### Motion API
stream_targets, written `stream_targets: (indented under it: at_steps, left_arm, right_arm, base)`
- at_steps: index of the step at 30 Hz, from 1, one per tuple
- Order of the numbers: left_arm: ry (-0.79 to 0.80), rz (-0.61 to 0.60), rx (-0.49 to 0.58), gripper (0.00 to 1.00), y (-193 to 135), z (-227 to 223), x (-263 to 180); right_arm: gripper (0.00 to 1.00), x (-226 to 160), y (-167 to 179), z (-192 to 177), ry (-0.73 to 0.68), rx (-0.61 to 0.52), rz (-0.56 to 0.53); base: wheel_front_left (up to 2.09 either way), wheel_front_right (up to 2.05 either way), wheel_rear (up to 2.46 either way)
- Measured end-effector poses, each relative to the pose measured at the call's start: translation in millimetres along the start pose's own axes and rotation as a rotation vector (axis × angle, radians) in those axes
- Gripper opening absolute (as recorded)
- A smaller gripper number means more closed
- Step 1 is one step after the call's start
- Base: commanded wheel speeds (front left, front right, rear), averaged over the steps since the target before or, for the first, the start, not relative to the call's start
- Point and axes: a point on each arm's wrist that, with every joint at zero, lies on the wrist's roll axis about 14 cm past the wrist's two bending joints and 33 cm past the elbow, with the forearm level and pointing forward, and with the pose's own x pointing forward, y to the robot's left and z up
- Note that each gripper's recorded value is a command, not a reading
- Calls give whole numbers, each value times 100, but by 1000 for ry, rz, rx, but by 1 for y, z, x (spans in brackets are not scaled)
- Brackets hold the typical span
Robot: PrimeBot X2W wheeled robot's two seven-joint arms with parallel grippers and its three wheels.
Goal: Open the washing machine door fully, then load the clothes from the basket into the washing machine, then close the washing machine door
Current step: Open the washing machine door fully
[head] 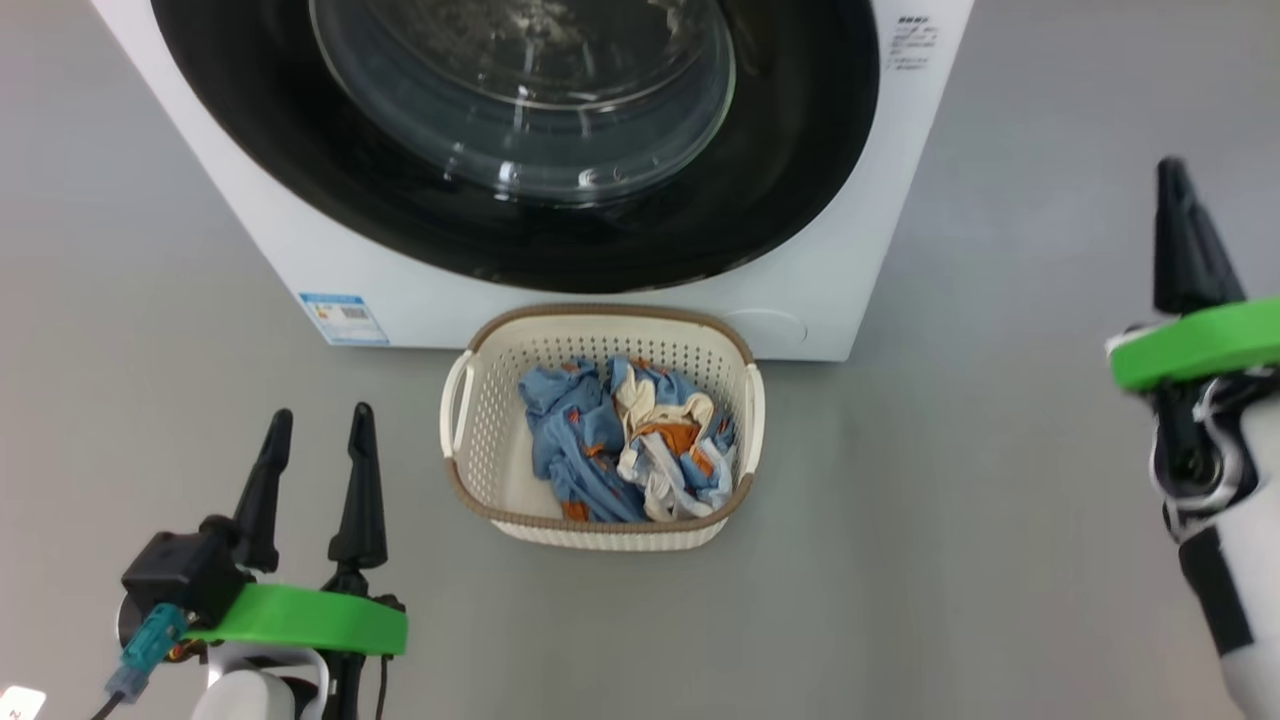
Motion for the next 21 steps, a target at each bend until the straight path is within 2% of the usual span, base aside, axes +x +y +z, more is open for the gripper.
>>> stream_targets:
  at_steps: [5, 11, 21]
  left_arm:
    - [11, 9, -1, 100, 4, -5, 6]
    - [20, 26, -2, 100, 12, -11, 14]
    - [40, 47, -8, 100, 18, -24, 26]
  right_arm:
    - [0, 27, -1, 6, -32, 154, -14]
    - [0, 63, -2, 2, 29, 298, -11]
    - [0, 109, 17, -19, 171, 357, 63]
  base:
    - [0, 0, 0]
    - [0, 0, 0]
    - [0, 0, 0]
